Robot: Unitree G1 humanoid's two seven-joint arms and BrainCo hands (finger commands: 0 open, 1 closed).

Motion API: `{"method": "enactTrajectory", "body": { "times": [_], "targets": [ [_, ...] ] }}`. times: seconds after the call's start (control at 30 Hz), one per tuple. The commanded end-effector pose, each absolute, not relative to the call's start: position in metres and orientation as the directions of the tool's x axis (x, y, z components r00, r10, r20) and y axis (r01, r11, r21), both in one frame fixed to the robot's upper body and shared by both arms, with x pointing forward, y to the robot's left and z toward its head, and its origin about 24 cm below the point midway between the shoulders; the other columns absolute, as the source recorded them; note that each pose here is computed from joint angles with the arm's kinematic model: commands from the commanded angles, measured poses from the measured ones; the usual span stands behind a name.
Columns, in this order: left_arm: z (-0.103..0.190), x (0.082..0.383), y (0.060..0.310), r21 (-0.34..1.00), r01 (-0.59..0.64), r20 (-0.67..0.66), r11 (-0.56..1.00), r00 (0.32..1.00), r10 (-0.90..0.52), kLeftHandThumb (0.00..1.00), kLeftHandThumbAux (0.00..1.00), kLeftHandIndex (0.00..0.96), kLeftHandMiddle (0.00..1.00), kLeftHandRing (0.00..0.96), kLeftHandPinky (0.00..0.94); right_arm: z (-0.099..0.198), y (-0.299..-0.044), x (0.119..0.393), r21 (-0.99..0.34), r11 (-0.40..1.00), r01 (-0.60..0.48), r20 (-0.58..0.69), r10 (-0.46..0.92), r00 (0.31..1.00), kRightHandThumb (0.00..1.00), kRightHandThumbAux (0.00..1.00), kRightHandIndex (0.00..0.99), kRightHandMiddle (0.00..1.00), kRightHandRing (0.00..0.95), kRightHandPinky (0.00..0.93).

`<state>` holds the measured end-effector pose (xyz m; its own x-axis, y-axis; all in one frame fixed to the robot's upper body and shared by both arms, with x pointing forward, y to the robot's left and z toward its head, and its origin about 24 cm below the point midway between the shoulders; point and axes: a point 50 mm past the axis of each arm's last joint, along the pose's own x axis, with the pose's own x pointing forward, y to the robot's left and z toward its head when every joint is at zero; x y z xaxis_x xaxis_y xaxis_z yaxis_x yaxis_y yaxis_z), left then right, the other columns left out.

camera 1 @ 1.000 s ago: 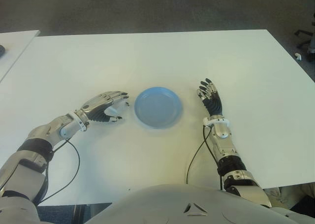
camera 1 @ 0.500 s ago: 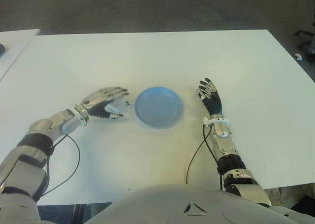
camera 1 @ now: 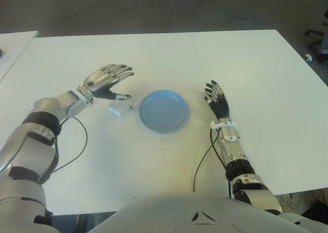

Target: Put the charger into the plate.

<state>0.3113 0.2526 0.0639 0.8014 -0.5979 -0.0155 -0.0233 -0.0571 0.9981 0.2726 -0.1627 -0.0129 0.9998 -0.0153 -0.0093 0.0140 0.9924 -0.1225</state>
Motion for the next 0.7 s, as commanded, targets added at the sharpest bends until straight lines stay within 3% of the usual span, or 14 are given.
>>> {"method": "enactTrajectory", "body": {
  "times": [0.03,0.7],
  "targets": [
    [0.059,0.311,0.25,0.994,-0.025,-0.048,-0.106,0.777,-0.628,0.327,0.145,0.0,0.0,0.0,0.0,-0.032,-0.165,0.26,-0.117,0.993,0.005,-0.109,-0.018,0.994,0.686,0.625,0.052,0.177,0.174,0.189],
    [0.069,0.323,0.247,0.965,-0.084,-0.107,-0.247,0.735,-0.67,0.355,0.121,0.0,0.0,0.0,0.0,-0.033,-0.167,0.259,-0.125,0.992,-0.013,-0.112,-0.001,0.994,0.677,0.629,0.054,0.193,0.19,0.19]
  ]
}}
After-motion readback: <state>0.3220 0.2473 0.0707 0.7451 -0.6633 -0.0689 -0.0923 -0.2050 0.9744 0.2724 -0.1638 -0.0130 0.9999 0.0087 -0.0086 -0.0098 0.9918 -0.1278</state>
